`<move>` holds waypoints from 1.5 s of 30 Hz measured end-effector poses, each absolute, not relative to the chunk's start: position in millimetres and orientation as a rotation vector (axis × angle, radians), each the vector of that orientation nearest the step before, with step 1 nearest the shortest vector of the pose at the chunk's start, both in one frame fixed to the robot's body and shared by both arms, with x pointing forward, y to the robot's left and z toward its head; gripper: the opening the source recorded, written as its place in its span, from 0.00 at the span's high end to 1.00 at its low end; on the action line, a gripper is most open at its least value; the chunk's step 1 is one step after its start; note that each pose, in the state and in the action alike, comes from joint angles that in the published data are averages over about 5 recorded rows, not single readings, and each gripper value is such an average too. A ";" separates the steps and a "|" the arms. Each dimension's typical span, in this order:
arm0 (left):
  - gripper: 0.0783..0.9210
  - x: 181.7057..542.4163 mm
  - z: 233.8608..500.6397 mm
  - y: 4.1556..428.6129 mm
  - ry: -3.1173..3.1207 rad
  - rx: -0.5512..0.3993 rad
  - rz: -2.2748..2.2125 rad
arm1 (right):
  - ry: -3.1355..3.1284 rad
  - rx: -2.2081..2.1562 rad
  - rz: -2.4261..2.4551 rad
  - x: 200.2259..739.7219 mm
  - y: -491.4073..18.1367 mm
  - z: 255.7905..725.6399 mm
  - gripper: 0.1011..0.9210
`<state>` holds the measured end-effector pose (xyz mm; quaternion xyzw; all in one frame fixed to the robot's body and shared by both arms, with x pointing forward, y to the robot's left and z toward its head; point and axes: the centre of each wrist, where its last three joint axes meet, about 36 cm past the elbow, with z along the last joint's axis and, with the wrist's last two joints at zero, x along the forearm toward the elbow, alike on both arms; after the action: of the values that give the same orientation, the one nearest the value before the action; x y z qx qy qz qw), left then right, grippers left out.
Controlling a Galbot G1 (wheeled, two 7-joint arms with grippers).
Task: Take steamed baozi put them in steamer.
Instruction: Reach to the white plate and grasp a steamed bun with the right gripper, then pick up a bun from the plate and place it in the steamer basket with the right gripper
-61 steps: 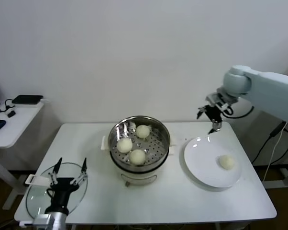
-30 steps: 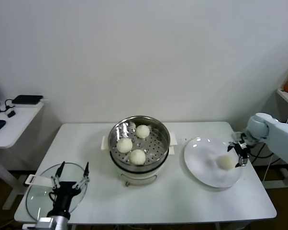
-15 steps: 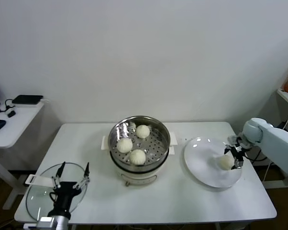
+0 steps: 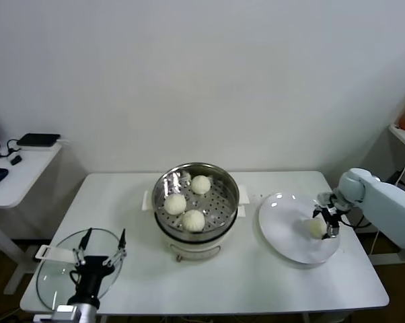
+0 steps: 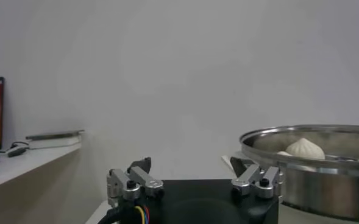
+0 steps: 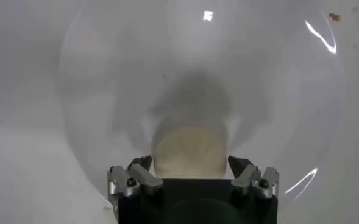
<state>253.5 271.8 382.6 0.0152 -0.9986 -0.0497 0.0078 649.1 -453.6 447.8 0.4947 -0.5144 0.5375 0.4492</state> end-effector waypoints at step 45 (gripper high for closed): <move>0.12 259.4 387.4 262.0 -3.150 0.024 -0.132 | -1.531 1.375 1.304 706.9 -311.8 684.0 0.30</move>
<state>259.4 262.0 387.4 0.0077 -0.9991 -0.0419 -0.0057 706.9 -311.8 684.0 0.5298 -0.5896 0.5023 0.3455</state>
